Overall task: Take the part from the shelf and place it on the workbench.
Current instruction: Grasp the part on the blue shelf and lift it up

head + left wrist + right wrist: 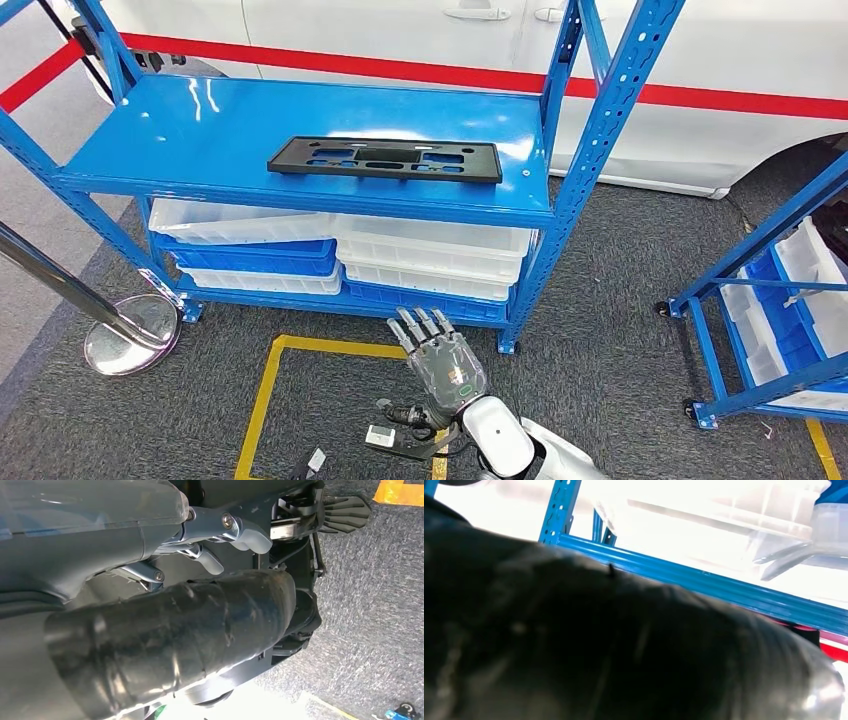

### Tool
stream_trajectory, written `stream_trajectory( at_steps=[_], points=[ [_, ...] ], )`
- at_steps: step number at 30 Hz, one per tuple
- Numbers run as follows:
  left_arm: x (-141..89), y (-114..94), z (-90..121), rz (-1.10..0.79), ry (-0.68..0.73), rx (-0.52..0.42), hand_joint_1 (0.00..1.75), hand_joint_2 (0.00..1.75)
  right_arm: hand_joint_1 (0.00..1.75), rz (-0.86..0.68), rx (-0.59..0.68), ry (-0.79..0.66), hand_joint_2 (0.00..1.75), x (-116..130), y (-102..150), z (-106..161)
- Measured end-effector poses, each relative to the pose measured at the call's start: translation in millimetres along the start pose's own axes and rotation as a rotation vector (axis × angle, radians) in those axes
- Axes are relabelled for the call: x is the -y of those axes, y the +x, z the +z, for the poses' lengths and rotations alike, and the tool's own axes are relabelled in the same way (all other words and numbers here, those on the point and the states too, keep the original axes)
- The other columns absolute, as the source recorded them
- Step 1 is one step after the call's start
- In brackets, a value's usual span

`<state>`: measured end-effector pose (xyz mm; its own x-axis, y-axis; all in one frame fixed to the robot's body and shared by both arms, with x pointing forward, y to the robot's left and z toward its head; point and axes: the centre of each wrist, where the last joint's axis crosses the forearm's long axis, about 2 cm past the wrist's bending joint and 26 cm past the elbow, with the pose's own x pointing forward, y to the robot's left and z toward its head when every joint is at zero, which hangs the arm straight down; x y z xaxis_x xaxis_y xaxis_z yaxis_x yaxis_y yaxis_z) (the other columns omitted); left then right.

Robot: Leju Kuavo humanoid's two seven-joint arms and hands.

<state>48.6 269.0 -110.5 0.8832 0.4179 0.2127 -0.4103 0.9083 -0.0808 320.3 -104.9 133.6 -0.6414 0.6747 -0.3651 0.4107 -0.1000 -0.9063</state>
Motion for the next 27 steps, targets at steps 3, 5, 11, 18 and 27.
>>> stream_trajectory(
  at_steps=[3,5,11,18,27],
  points=[
    [1.7,-1.3,0.2,0.000,-0.011,0.039,0.00,0.00,0.00,0.031,-0.022,-0.004,0.00,12.1,-5.5,-9.2],
    [2.6,-1.2,0.2,-0.004,-0.011,0.048,0.00,0.00,0.00,0.050,-0.025,-0.009,0.00,23.7,-11.1,-17.3],
    [4.0,-0.3,0.1,-0.014,0.001,0.049,0.00,0.00,0.00,0.076,-0.018,-0.052,0.00,45.7,-16.8,-30.3],
    [7.3,-0.3,0.2,-0.021,0.001,0.050,0.00,0.00,0.00,0.084,-0.014,-0.063,0.00,52.3,-17.9,-33.2],
    [8.8,3.2,-0.2,-0.026,0.009,0.053,0.00,0.00,0.00,0.091,-0.012,-0.063,0.00,56.7,-18.0,-35.7]
  ],
)
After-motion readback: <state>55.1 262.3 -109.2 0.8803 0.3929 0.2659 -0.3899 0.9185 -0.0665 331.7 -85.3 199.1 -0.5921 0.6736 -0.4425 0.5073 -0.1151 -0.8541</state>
